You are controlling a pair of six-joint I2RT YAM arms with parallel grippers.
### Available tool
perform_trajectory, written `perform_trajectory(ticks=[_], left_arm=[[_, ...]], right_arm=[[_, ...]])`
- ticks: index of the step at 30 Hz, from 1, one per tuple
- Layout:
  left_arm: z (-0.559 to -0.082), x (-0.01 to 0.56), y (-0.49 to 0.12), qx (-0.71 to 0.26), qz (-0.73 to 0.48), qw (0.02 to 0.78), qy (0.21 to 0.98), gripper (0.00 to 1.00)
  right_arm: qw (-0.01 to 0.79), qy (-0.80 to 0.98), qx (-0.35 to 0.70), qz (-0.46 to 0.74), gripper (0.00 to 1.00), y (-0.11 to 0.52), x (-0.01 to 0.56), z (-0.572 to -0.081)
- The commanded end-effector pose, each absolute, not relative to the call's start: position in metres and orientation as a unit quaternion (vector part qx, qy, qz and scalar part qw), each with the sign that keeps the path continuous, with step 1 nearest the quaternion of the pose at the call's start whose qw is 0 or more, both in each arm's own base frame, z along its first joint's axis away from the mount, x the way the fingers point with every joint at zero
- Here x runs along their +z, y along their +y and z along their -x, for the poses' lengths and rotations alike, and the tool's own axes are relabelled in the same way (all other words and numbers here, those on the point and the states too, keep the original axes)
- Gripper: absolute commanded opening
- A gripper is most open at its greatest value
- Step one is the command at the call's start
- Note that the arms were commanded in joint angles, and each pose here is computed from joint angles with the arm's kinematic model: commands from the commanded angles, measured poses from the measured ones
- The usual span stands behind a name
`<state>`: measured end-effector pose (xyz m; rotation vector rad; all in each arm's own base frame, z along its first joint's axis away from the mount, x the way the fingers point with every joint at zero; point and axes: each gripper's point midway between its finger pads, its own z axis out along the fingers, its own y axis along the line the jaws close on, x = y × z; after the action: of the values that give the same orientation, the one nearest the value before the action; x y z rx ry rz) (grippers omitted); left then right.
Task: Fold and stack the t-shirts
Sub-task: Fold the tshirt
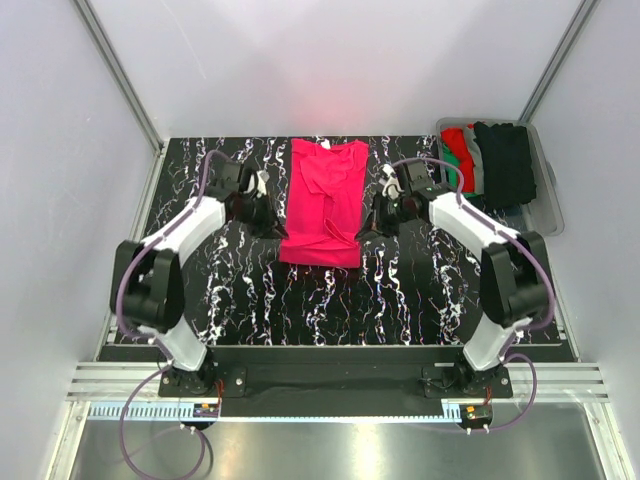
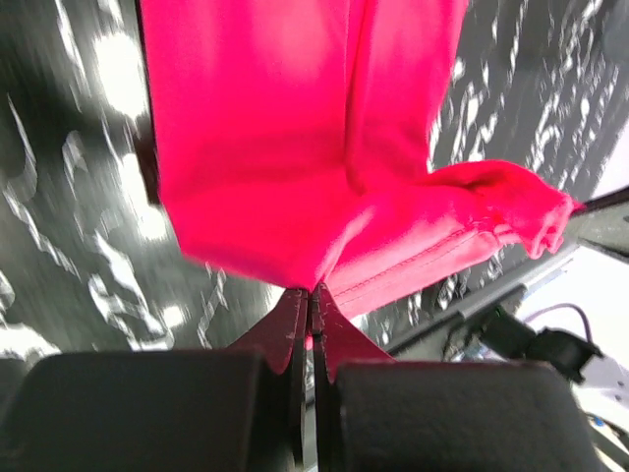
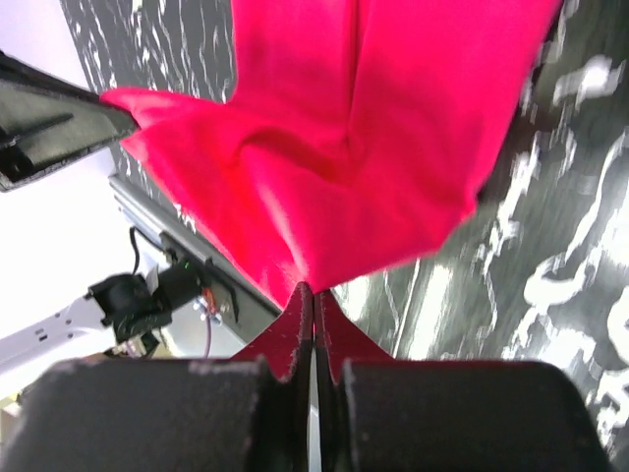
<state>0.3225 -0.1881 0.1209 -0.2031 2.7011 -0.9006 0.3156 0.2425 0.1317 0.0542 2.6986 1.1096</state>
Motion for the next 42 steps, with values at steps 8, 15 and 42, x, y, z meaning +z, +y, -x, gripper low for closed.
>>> perform_trajectory(ticks=[8,15,42], left_arm=[[-0.421,0.119,-0.182,-0.287,0.032,0.21,0.934,0.0],[-0.461,0.1,-0.186,-0.284,0.017,0.217,0.934,0.0],[-0.349,0.052,-0.179,-0.374,0.11,0.051,0.92,0.63]], right_arm=[[0.162,0.918,0.361,-0.006,0.0,0.234,0.113,-0.4],[0.186,0.915,0.358,0.0,0.0,0.236,0.105,-0.442],[0.038,0.922,0.374,-0.097,0.42,0.231,0.05,-0.339]])
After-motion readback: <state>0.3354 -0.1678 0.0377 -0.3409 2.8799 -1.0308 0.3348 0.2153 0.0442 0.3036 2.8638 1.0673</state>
